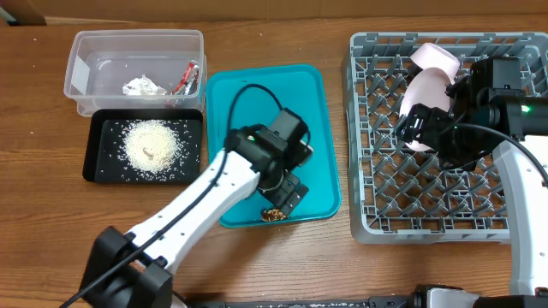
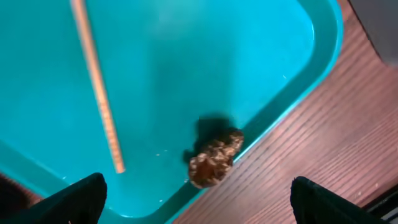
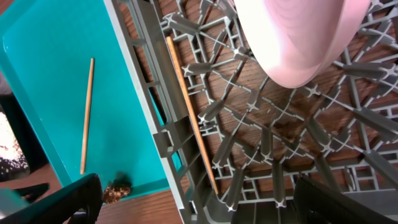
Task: Sort waste into correct bins and load items into the dishwasher
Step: 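Reach the left gripper to the brown food scrap and grasp it, then carry the scrap left and drop it onto the rice on the black tray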
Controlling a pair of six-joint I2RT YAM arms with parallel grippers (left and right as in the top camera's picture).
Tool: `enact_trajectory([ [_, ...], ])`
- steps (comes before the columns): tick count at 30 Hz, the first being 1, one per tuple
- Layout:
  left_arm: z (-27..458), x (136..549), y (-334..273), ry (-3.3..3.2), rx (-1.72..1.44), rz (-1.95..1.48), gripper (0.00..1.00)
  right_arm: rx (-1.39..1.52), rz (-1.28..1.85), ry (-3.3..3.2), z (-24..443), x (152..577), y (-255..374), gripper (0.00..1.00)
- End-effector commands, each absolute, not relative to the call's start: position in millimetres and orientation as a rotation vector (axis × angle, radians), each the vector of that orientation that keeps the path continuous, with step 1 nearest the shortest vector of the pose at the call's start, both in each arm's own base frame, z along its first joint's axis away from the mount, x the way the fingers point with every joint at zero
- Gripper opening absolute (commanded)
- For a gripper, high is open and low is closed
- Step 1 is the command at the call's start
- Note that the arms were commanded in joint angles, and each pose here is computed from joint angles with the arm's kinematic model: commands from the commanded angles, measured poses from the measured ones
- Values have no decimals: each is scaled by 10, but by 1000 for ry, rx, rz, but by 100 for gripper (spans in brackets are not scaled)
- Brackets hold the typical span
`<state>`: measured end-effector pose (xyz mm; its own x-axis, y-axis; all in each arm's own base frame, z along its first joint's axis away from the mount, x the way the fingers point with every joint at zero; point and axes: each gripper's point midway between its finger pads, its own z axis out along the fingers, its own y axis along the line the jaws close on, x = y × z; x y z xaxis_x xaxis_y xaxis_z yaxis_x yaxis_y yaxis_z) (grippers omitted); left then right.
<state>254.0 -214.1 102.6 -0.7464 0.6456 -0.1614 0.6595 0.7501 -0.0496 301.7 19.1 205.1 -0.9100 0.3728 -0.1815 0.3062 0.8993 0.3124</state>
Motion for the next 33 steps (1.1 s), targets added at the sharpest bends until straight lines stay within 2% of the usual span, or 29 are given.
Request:
enact_trajectory([
  [1, 812, 2444, -2230, 2833, 1187, -131, 96, 497, 425, 2802, 2133, 3045, 194, 100],
  [5, 521, 2349, -2195, 2930, 1241, -77, 91, 498, 424, 2804, 2132, 3041, 193, 100],
  [12, 251, 2310, -2122, 3034, 1212, 0, 68, 499, 424, 2807, 2129, 3033, 194, 100],
  [16, 222, 2300, -2121, 3047, 1206, 0, 72, 501, 424, 2813, 2124, 3019, 195, 100],
  [21, 127, 2273, -2099, 3080, 1205, 19, 70, 503, 424, 2816, 2122, 3012, 196, 100],
  [22, 106, 2267, -2093, 3086, 1207, 24, 67, 503, 424, 2816, 2122, 3012, 196, 100],
  [25, 78, 2265, -2083, 3097, 1199, 36, 44, 503, 424, 2816, 2122, 3012, 196, 100],
  [28, 82, 2270, -2084, 3097, 1197, 35, 33, 503, 424, 2816, 2122, 3012, 196, 100],
  [30, 92, 2280, -2074, 3101, 1184, 36, 14, 503, 424, 2817, 2121, 3008, 196, 100],
  [33, 179, 2416, -1963, 3122, 1058, 138, 9, 505, 423, 2821, 2119, 3000, 196, 100],
])
